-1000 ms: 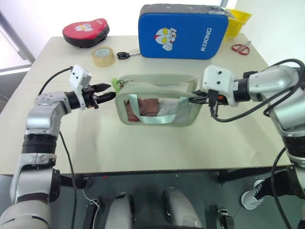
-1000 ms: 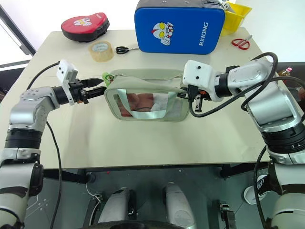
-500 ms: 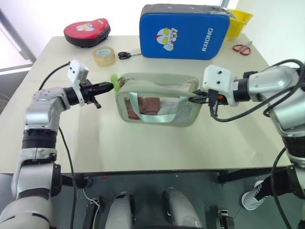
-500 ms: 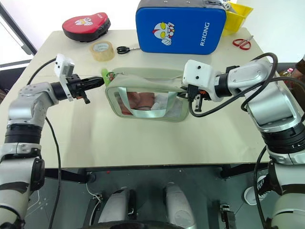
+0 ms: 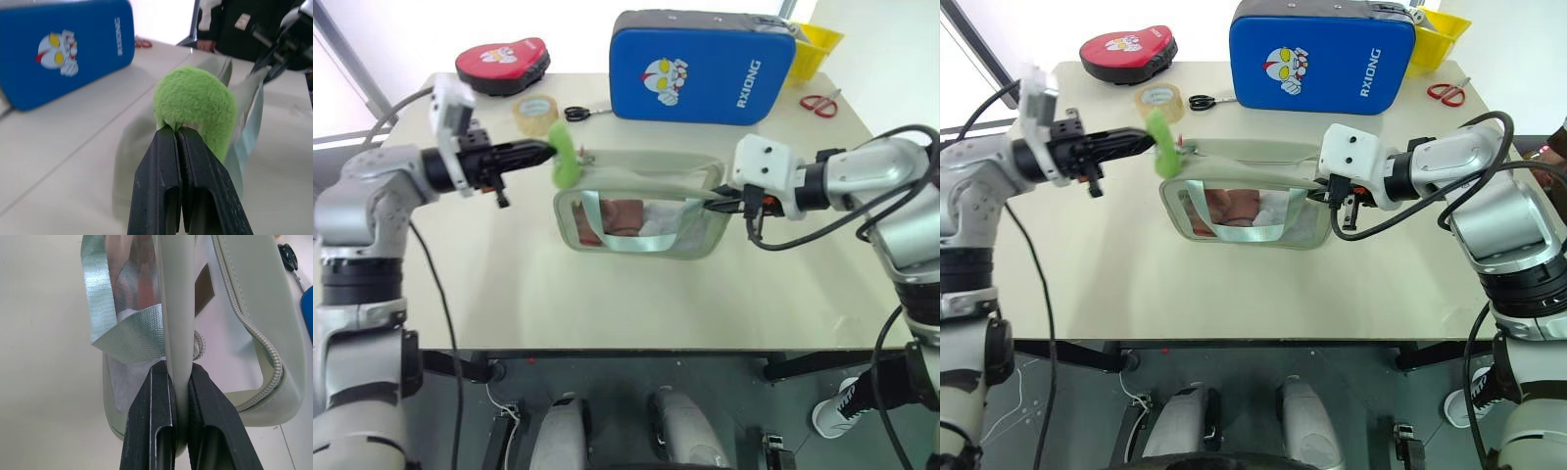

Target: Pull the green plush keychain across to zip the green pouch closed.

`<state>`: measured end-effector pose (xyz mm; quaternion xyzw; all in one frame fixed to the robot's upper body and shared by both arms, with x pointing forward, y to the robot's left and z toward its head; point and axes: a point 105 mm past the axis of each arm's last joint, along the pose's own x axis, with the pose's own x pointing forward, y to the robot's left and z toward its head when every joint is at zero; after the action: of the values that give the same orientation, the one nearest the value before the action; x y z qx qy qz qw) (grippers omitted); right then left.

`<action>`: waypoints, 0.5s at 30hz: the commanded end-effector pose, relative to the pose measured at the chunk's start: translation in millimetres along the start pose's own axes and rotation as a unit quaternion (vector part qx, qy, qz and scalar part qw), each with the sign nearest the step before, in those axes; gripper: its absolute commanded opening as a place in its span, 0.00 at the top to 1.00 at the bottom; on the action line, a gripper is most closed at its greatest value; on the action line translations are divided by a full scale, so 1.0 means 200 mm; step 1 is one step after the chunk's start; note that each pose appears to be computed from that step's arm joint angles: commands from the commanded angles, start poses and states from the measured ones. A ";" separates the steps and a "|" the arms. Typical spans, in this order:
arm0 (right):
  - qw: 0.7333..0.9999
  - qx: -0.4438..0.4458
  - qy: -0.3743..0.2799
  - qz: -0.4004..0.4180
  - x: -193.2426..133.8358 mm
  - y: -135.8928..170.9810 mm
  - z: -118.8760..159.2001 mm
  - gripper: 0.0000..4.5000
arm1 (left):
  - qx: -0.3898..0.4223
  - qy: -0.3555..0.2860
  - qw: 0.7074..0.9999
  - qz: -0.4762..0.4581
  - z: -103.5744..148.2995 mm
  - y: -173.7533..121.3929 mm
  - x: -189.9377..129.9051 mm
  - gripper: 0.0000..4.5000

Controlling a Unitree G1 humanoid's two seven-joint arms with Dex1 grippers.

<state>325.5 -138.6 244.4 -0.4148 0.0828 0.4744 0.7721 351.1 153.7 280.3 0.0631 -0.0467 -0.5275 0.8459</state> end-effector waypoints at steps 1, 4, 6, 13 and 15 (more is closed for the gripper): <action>1.000 -0.018 -0.012 -0.017 -0.03 -0.02 0.05 1.00 | 0.018 -0.006 1.000 -0.011 0.04 -0.02 0.11 1.00; 1.000 -0.019 -0.011 -0.019 -0.03 -0.02 0.05 1.00 | 0.009 0.002 1.000 -0.013 0.03 0.00 0.18 1.00; 1.000 -0.019 -0.009 -0.021 -0.03 -0.02 0.04 1.00 | -0.002 0.012 1.000 -0.023 0.02 0.00 0.20 1.00; 1.000 -0.012 -0.004 -0.026 -0.04 -0.02 0.04 1.00 | 0.003 0.037 0.999 -0.014 0.00 0.02 0.19 0.25; 1.000 -0.011 -0.003 -0.027 -0.04 -0.02 0.03 1.00 | 0.011 0.035 0.999 -0.004 0.03 0.04 0.13 0.04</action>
<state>325.5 -137.9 242.7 -0.4113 0.0857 0.4694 0.7766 373.3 123.5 266.6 0.0734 0.0087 -0.5341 0.8422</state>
